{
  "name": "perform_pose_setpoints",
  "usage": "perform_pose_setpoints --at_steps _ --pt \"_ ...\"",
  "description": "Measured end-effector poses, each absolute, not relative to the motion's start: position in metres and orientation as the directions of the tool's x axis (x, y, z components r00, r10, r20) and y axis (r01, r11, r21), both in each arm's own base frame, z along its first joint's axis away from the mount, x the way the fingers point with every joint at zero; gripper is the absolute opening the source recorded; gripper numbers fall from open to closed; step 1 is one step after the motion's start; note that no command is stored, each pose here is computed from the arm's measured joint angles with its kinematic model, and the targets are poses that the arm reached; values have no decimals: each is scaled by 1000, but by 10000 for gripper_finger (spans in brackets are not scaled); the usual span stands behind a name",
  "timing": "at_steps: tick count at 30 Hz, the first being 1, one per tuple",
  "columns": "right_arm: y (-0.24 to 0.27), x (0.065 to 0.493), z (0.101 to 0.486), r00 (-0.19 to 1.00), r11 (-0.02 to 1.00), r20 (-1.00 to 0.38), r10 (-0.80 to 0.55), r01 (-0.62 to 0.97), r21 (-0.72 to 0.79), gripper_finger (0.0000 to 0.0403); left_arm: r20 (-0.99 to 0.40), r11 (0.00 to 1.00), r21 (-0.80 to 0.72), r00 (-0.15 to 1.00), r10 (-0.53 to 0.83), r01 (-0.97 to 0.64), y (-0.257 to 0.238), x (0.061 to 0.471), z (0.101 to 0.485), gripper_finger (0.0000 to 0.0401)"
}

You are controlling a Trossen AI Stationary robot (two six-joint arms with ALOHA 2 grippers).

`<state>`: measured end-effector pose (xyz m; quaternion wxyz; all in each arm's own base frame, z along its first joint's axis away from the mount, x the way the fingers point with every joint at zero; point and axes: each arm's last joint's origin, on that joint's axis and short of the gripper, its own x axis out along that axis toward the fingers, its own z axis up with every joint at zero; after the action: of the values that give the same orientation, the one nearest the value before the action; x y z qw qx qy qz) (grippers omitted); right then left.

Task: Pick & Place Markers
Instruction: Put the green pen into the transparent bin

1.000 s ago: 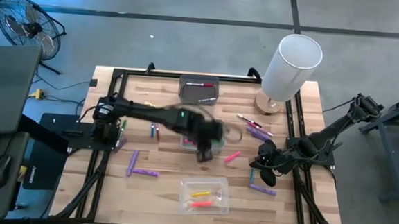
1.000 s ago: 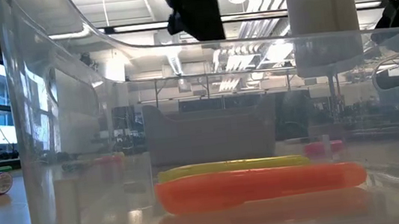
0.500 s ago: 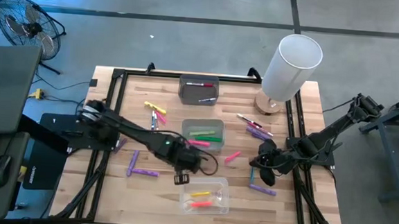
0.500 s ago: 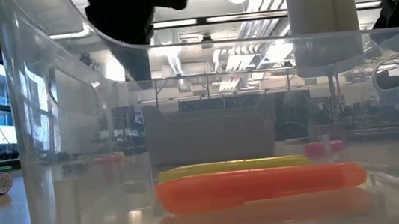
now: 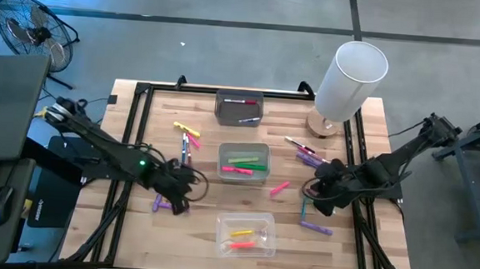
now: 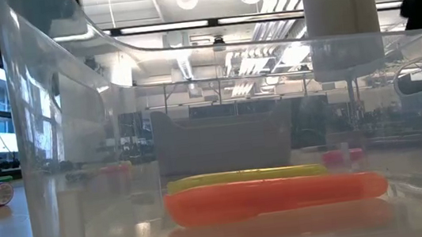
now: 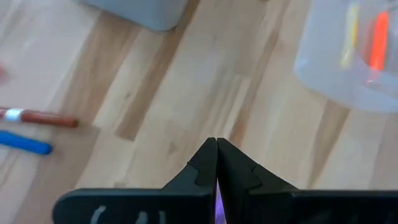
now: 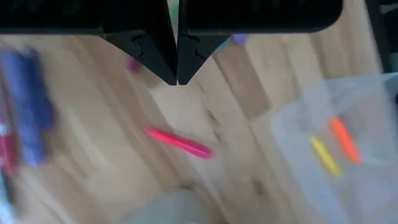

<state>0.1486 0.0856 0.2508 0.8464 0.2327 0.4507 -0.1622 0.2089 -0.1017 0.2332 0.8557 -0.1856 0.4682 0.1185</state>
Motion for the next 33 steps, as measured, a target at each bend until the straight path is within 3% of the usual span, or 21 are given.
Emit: perform_pose_setpoints --at_steps 8,17,25,33 --pt "95 156 275 223 794 -974 -48 600 98 0 -775 911 -256 632 6 -323 -85 180 222 0" --pt "106 168 256 63 721 -997 -55 693 4 28 -752 943 -205 659 19 -261 -81 173 218 0" --pt "116 181 217 59 668 -998 24 742 60 88 -747 953 -197 665 7 -231 -81 174 219 0" --pt "125 194 188 19 627 -1000 23 778 29 87 -744 967 -171 668 0 -191 -82 175 219 0"
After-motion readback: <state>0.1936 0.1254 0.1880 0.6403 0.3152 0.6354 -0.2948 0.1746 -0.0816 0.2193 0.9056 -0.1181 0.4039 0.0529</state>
